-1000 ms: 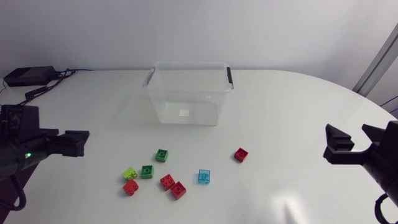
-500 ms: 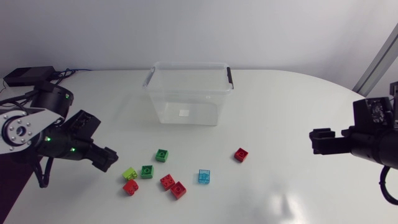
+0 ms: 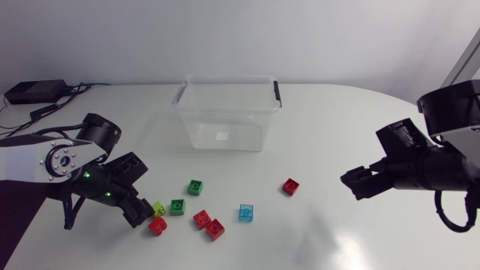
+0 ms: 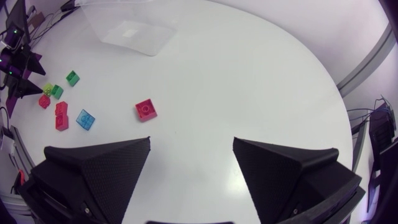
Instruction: Place the duplo bricks in the container
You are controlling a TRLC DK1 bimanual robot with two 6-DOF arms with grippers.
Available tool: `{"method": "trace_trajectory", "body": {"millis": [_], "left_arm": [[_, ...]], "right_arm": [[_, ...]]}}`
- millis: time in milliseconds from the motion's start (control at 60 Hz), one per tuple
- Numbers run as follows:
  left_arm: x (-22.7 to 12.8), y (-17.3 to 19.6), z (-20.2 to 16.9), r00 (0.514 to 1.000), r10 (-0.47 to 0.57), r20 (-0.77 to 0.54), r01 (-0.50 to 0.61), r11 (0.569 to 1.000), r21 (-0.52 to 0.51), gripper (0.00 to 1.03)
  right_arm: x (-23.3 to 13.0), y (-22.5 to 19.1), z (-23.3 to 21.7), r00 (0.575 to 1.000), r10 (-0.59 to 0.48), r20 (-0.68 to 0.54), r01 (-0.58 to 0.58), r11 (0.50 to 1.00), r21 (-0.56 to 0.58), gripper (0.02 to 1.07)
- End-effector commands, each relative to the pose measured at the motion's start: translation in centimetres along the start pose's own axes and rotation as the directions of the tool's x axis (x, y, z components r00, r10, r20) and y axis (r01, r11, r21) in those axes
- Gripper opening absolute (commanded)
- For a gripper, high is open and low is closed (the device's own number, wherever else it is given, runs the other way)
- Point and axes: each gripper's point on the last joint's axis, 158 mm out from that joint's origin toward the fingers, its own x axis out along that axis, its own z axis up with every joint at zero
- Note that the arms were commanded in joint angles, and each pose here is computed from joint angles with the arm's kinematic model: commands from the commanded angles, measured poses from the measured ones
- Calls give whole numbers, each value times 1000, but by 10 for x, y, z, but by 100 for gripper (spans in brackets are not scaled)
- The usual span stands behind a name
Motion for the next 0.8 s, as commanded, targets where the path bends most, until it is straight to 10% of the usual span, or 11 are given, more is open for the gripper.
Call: {"method": "trace_trajectory", "body": {"millis": [0,300,383,500,783], "left_arm": [[3,-1,7,1000,-16,4,15,999,48,88],[20,-11,7,998,-53,-17,55,995,83,88],[25,-15,6,997,-69,-28,71,993,95,78],[32,-25,12,989,-146,-15,147,984,97,38],[31,-34,14,982,-188,4,186,974,129,26]], "right_arm": [[5,6,7,1000,16,13,-16,1000,-23,96],[34,18,3,998,49,-39,-51,997,-50,96],[44,22,2,997,56,-46,-59,996,-63,96],[59,33,1,995,72,-66,-78,992,-99,96],[104,68,-13,981,106,-160,-140,965,-221,94]]}}
